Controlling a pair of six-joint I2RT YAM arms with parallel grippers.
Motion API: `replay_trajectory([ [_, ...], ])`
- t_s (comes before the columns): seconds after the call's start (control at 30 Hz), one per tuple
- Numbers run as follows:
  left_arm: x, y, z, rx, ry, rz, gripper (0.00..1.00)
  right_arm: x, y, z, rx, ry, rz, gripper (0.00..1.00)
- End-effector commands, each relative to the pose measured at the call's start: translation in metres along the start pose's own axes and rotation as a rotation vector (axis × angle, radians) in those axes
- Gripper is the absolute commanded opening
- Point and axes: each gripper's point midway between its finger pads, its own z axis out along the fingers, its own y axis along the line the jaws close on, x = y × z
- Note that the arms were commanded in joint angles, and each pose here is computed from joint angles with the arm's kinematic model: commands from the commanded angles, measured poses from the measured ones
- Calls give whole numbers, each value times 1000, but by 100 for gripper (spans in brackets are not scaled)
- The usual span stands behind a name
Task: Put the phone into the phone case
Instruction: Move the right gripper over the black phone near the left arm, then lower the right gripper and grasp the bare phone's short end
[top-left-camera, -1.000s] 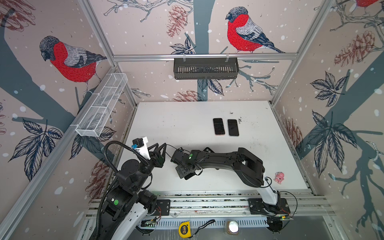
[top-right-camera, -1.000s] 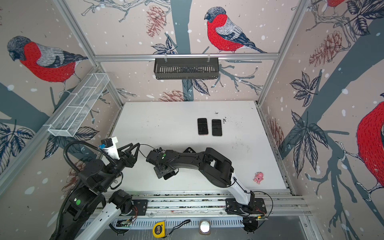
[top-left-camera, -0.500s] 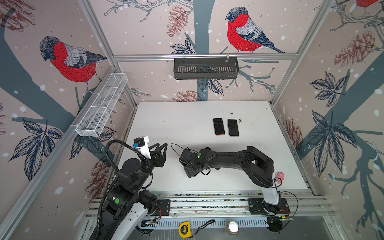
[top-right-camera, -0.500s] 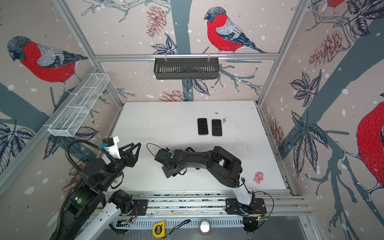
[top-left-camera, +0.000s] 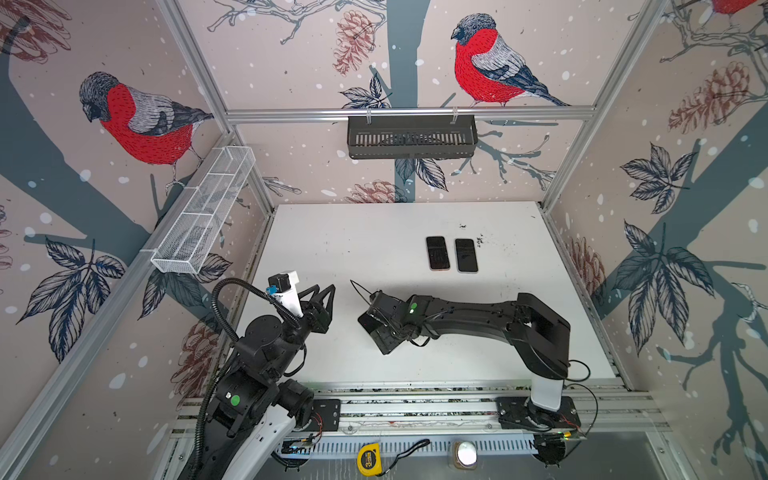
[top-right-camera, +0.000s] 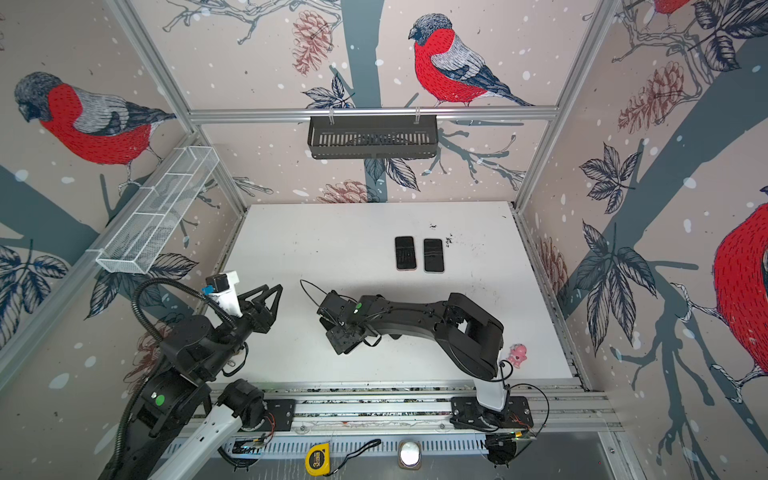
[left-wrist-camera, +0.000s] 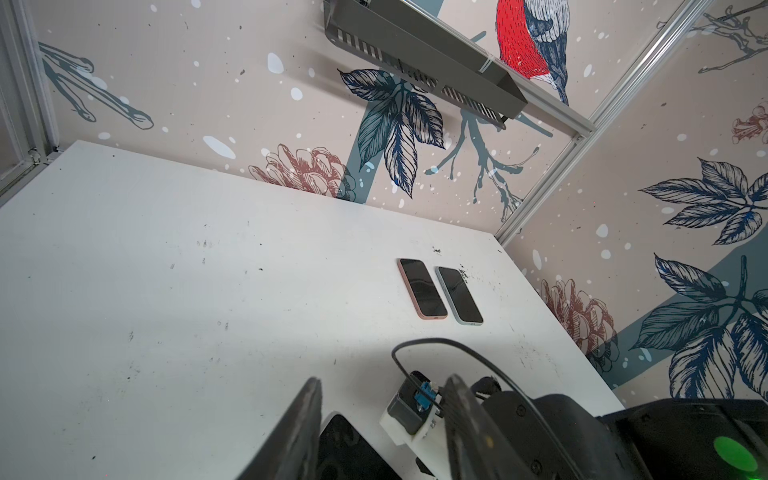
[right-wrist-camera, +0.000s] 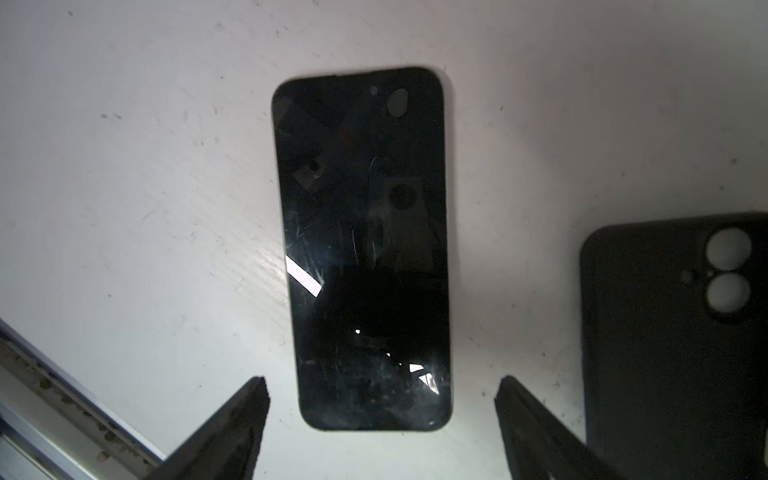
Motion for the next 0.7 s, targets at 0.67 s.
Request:
replay_trajectory([
  [0.67,-6,-3,1,13,-20,-1,48,2,-3,38,32,37,-67,70],
])
